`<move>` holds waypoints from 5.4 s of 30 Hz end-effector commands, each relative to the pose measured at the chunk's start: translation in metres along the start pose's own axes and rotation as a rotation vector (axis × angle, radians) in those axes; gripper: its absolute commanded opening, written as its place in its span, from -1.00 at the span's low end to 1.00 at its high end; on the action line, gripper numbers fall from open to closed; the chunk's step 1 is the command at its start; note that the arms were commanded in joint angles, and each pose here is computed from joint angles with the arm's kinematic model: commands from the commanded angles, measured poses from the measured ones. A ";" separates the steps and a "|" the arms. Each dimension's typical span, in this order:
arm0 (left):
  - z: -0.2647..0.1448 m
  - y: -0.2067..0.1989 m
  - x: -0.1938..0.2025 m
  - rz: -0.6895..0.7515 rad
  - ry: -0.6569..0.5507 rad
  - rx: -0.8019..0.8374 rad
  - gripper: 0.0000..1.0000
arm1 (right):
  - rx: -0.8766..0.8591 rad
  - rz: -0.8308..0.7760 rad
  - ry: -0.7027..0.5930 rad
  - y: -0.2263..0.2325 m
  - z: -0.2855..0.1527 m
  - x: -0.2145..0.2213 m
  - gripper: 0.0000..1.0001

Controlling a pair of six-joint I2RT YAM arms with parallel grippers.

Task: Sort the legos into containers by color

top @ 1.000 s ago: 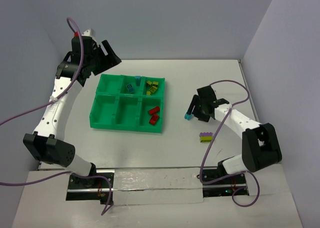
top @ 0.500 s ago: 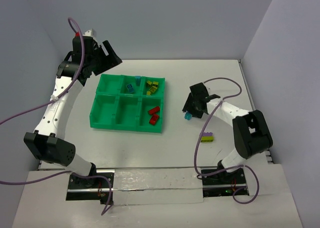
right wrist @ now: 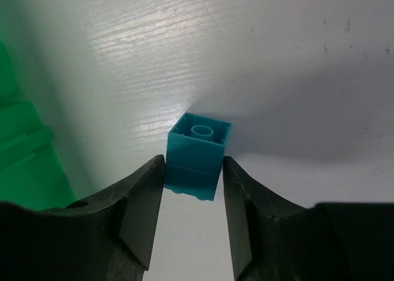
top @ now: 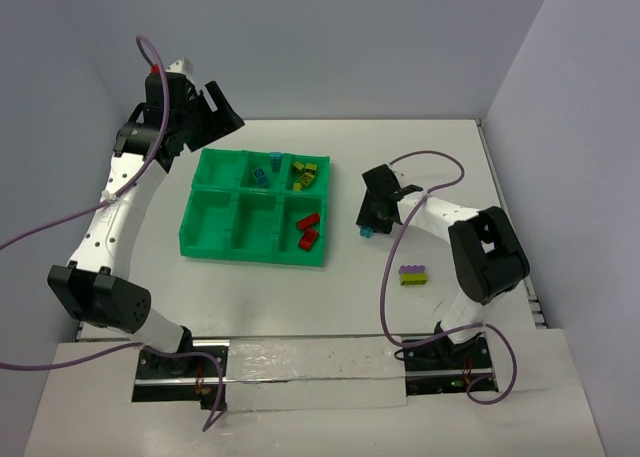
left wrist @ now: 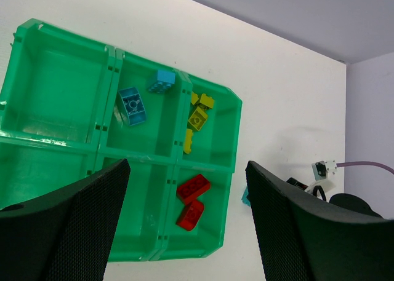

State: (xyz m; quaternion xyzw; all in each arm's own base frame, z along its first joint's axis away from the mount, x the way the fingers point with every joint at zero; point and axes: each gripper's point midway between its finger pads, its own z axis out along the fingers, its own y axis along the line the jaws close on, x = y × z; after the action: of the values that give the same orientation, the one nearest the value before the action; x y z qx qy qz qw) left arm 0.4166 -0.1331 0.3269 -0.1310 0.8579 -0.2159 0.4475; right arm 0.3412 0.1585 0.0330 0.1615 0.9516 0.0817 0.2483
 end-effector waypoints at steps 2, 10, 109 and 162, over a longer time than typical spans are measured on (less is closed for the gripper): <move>-0.007 -0.014 -0.014 0.017 -0.043 0.045 0.67 | -0.005 -0.027 -0.054 0.013 -0.004 -0.016 -0.07; -0.007 -0.015 -0.011 0.022 -0.030 0.053 0.67 | -0.049 -0.051 -0.065 0.024 -0.015 -0.021 -0.65; 0.023 -0.148 0.135 0.031 0.531 0.607 -1.00 | -0.835 -0.446 -0.307 0.173 -0.202 -0.069 0.26; 0.018 -0.147 0.128 0.040 0.510 0.610 -1.00 | -0.841 -0.421 -0.295 0.192 -0.187 -0.058 -1.00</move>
State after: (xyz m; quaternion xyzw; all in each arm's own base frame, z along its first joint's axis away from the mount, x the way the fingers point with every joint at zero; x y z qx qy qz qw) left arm 0.3675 -0.3173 0.2515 0.0569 0.8696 -0.4475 0.2005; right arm 0.3467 0.2989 0.2346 -0.1328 0.8331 0.3642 0.3946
